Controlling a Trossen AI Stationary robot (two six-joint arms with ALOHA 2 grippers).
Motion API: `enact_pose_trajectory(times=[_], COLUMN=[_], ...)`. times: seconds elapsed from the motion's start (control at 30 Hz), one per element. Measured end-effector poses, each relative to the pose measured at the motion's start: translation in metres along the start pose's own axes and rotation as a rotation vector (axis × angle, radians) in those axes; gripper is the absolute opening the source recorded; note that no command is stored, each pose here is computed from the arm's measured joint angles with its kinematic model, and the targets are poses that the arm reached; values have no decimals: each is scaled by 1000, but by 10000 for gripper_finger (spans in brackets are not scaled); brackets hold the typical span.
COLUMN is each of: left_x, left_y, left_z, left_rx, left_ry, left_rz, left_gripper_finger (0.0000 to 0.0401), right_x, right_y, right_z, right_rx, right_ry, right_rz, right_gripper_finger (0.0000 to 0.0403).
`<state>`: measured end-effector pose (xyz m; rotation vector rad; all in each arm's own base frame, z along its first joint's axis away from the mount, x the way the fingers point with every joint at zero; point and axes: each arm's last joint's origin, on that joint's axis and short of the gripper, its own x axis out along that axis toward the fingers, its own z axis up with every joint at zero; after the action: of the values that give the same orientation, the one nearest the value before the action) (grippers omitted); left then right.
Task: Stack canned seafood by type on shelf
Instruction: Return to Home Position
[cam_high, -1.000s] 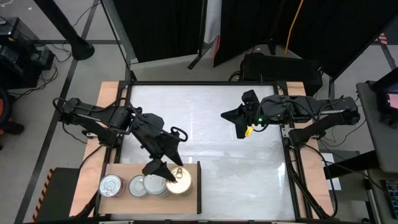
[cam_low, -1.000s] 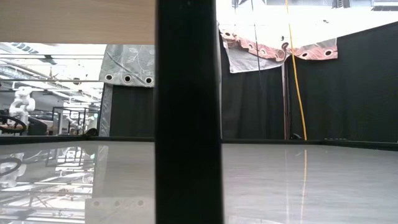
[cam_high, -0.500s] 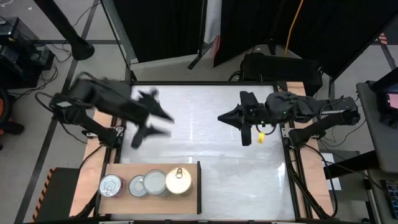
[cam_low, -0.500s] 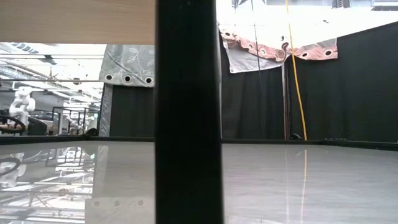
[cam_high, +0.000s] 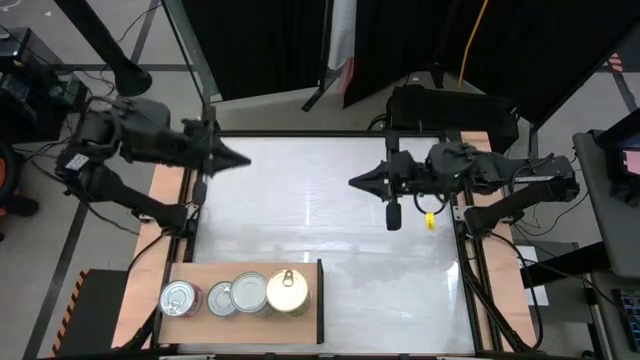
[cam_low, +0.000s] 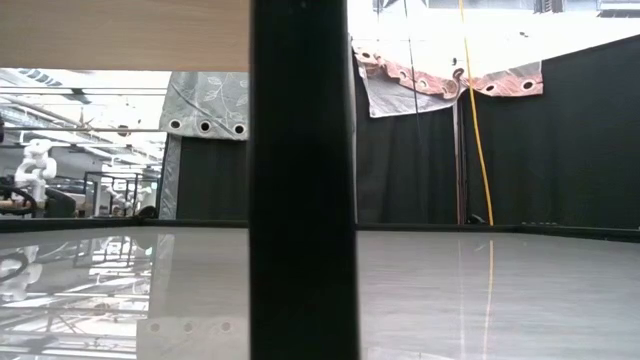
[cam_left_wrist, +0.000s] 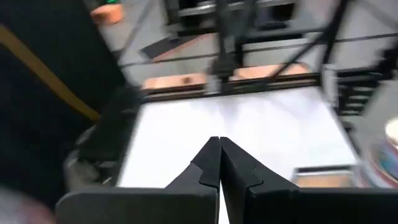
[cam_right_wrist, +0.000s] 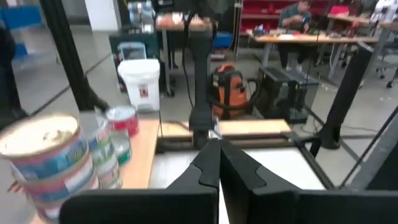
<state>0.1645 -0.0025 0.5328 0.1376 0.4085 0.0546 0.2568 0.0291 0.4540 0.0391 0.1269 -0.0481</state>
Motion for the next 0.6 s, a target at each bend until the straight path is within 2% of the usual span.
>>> enact_pose_trajectory(times=[0.1, 0.27, 0.47, 0.53, 0.6], left_x=[6, 17, 31, 36, 42], left_y=[-2, -6, -14, -17, -20], left_z=[-18, -59, -119, -141, -161], left_rx=[33, 29, -22, -27, -91], left_ry=[-73, -205, -230, -208, -159], left_rz=[-69, -54, -49, -51, -37], left_gripper_finger=[3, 2, 1, 1, 1], right_x=[4, 14, 26, 27, 26], right_y=[3, 13, 24, 25, 27], right_z=[-15, -48, -105, -129, -152], right_rx=[-18, -24, 8, 3, -4], right_ry=[63, 61, -52, -62, -44], right_rz=[5, 36, 85, 100, 109], right_gripper_finger=[0, 0, 0, 0, 0])
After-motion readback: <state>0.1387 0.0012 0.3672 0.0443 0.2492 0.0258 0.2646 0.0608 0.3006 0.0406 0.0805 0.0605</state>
